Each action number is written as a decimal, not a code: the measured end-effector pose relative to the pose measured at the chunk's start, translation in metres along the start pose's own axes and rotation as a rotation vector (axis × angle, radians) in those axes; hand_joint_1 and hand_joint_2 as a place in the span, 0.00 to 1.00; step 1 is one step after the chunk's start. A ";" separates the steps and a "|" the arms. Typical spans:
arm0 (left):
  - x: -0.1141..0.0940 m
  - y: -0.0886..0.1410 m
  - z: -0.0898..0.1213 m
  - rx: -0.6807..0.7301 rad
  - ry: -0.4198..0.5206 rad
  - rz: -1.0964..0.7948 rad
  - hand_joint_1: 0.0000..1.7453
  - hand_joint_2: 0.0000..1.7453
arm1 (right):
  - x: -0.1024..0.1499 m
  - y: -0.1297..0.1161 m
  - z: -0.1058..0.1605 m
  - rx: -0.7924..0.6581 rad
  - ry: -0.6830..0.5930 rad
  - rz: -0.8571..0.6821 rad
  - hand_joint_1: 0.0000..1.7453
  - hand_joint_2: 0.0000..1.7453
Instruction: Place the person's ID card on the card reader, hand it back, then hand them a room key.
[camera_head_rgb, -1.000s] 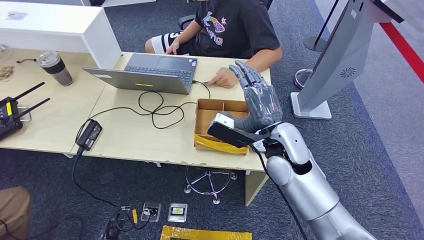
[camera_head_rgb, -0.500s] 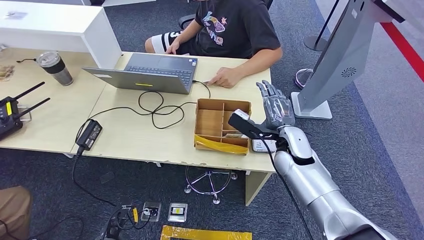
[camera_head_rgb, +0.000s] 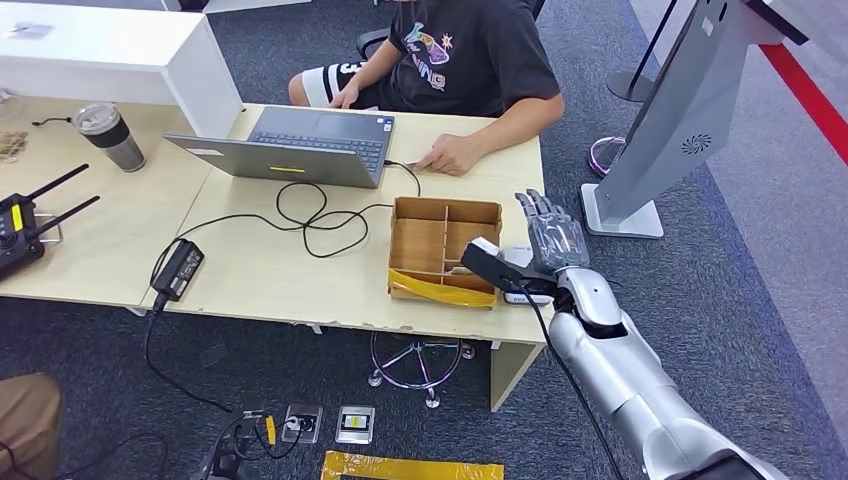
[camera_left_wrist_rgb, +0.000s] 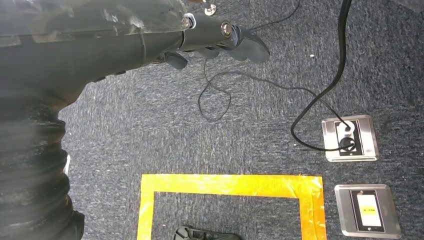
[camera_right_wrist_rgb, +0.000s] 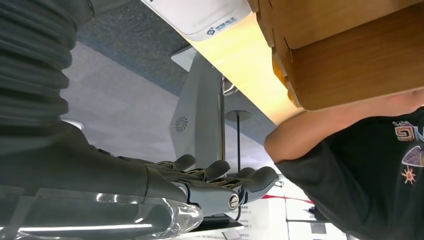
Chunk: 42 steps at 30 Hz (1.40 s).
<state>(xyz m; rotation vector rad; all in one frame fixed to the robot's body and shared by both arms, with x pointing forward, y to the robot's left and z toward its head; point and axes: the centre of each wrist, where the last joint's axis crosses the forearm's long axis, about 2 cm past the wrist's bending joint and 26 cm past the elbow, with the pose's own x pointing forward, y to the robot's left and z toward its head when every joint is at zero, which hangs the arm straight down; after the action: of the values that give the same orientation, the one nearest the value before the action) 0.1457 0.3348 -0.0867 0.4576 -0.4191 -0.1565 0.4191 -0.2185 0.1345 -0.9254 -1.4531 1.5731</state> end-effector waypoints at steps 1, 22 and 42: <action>0.000 0.000 0.000 0.000 0.000 0.000 0.00 1.00 | 0.000 0.001 0.000 0.004 0.001 -0.002 0.00 1.00; -0.002 0.003 -0.001 0.007 0.004 -0.002 0.00 1.00 | -0.023 -0.037 -0.009 -0.202 0.068 -0.138 0.00 1.00; -0.008 0.003 0.000 0.016 0.013 -0.005 0.00 1.00 | -0.013 -0.102 -0.005 -0.354 0.013 -0.366 0.00 1.00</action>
<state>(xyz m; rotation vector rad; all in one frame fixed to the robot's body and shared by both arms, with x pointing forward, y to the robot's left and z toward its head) 0.1390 0.3395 -0.0883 0.4749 -0.4064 -0.1555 0.4363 -0.2248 0.2357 -0.8027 -1.8098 1.0626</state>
